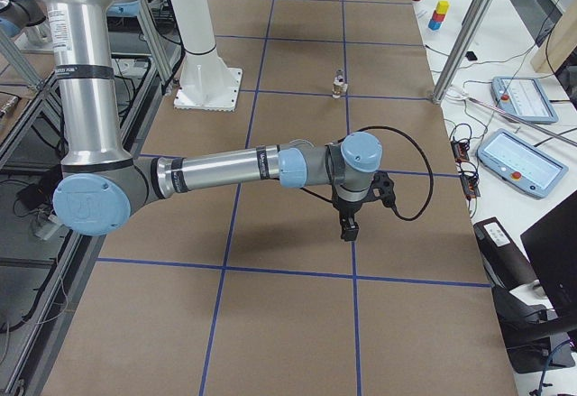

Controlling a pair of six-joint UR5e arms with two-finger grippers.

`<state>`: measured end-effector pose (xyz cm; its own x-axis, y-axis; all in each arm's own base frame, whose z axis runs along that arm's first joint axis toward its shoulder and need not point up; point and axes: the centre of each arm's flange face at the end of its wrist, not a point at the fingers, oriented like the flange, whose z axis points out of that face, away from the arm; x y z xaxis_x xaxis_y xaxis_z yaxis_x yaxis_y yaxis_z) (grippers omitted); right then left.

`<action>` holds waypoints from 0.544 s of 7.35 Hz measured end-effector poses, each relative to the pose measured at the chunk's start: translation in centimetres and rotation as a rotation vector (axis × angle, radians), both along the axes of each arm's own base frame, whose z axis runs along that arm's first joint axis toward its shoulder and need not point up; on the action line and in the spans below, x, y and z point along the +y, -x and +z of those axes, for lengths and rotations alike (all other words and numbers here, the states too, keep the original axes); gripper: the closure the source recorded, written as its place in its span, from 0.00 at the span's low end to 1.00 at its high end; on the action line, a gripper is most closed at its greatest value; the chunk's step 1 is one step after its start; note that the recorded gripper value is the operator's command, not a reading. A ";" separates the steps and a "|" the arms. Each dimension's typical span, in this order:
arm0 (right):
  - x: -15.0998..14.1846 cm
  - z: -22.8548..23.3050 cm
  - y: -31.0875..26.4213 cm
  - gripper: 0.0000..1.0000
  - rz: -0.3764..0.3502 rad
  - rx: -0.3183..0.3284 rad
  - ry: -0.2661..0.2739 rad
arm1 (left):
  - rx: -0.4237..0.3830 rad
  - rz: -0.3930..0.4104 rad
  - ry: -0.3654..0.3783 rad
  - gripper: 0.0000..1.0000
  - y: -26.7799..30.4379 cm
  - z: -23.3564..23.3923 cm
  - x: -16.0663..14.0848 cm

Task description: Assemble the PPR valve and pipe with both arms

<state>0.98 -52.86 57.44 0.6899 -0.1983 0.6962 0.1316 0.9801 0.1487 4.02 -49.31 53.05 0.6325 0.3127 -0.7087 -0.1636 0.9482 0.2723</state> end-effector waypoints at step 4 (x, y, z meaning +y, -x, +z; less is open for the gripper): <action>0.7 0.9 -0.5 0.00 0.010 -0.001 0.018 | 0.004 -0.022 -0.008 0.00 0.7 -0.9 0.6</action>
